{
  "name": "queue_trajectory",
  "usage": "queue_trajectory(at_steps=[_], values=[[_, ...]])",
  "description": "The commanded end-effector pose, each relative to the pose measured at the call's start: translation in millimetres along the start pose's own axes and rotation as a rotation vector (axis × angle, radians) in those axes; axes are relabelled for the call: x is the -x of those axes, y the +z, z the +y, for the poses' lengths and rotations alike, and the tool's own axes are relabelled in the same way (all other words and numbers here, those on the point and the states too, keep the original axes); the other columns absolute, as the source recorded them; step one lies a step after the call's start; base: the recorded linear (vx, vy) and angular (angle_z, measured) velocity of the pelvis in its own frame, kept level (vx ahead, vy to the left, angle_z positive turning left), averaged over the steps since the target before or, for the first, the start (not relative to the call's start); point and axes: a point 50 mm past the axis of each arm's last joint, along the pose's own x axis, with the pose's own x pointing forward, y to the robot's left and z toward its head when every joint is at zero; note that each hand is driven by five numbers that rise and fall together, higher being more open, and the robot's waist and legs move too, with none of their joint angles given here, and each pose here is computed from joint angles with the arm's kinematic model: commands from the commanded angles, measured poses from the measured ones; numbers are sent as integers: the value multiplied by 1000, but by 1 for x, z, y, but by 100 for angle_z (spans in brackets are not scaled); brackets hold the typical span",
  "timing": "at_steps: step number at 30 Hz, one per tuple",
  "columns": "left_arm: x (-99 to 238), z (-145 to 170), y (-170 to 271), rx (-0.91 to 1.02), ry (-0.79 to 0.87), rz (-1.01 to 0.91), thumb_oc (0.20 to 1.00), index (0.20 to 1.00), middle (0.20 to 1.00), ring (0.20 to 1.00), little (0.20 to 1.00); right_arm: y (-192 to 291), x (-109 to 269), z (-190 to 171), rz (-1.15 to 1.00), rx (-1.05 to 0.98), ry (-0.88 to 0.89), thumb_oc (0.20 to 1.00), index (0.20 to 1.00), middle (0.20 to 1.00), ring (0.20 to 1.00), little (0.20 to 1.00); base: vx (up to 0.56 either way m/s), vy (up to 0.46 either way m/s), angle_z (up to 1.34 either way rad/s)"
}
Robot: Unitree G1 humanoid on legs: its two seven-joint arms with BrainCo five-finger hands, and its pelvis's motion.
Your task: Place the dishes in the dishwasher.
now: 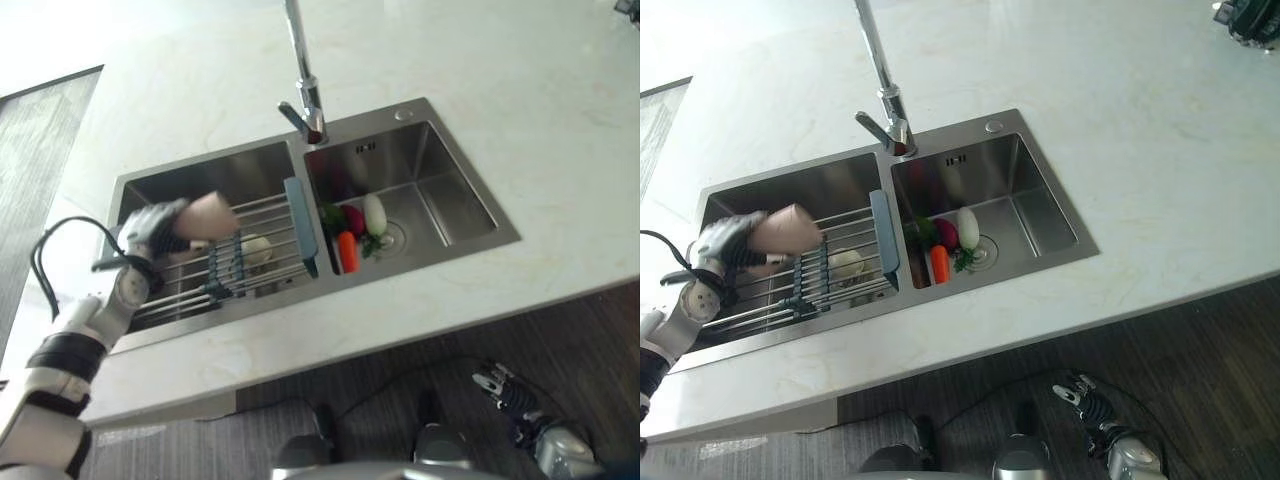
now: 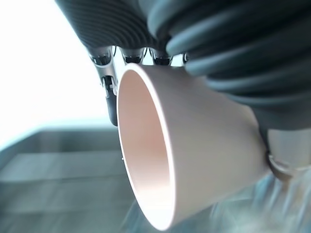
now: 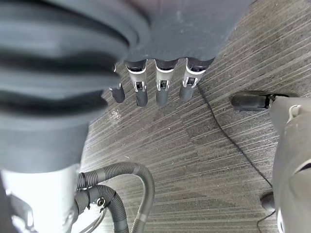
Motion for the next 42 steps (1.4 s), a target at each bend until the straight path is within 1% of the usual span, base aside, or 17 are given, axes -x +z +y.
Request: queue_trajectory(at_steps=[1, 2, 3, 4, 7, 11, 16, 18, 20, 21, 23, 25, 29, 30, 32, 35, 42], values=[[-7, 55, -10, -17, 305, -6, 200, 200, 200, 200, 200, 1, -1, 10, -71, -50, 34, 1000, 1000, 1000, 1000, 1000, -32, -50, 9], [-7, 55, -10, -17, 305, -6, 200, 200, 200, 200, 200, 1, -1, 10, -71, -50, 34, 1000, 1000, 1000, 1000, 1000, 71, -70, 11], [-3, 69, -3, -32, 410, -48, 200, 200, 200, 200, 200, -4, 0, 12, -64, -70, 31, 1000, 1000, 1000, 1000, 1000, 71, -77, 7], [2, 77, 0, -39, 474, -72, 200, 200, 200, 200, 200, -6, 1, 14, -61, -79, 32, 1000, 1000, 1000, 1000, 1000, 82, -91, 8], [10, 90, 5, -54, 576, -110, 200, 200, 200, 200, 200, -11, 2, 16, -49, -98, 31, 1000, 1000, 1000, 1000, 1000, 53, -69, 9], [20, 103, 16, -99, 640, -167, 200, 200, 200, 200, 200, -19, 4, 17, -25, -117, 27, 1000, 1000, 1000, 1000, 1000, 49, -98, 5], [32, 110, 21, -67, 661, -166, 200, 200, 200, 200, 200, -26, 6, 19, 8, -103, 24, 1000, 1000, 1000, 1000, 1000, 34, -111, 15], [47, 104, 19, -41, 648, -134, 200, 200, 200, 200, 200, -31, 5, 22, 31, -127, 17, 1000, 1000, 1000, 1000, 1000, 57, -219, 13], [53, 101, 16, -31, 648, -115, 200, 200, 200, 200, 200, -31, 4, 23, 37, -125, 24, 1000, 1000, 1000, 1000, 1000, 26, -169, 27], [61, 99, 14, -24, 662, -96, 200, 200, 200, 200, 200, -31, 2, 25, 38, -119, 31, 1000, 1000, 1000, 1000, 1000, 2, -144, 40], [67, 98, 12, -7, 677, -79, 200, 200, 200, 200, 200, -30, 1, 26, 39, -113, 33, 1000, 1000, 1000, 1000, 1000, -12, -172, 33], [85, 97, 2, 40, 730, -18, 200, 200, 200, 200, 200, -30, -2, 28, 59, -103, 41, 1000, 1000, 1000, 1000, 1000, 10, -256, 47], [100, 90, -6, 74, 733, 47, 200, 200, 200, 200, 200, -31, -4, 28, 91, -107, 33, 1000, 1000, 1000, 1000, 1000, 37, -111, 32], [101, 90, -6, 74, 733, 48, 200, 200, 200, 200, 200, -31, -4, 28, 91, -107, 33, 1000, 1000, 1000, 1000, 1000, 39, -93, 32], [107, 80, -7, 99, 704, 69, 200, 200, 200, 200, 200, -34, -3, 26, 112, -120, 16, 1000, 1000, 1000, 1000, 1000, -7, -68, 56], [113, 69, -5, 159, 696, 82, 200, 200, 200, 200, 200, -36, -4, 26, 116, -99, -13, 1000, 1000, 1000, 1000, 1000, -55, -46, 146], [114, 58, 5, 203, 714, 42, 200, 200, 200, 200, 200, -40, -3, 20, 96, -215, -87, 1000, 1000, 1000, 1000, 1000, -215, -12, 100]])
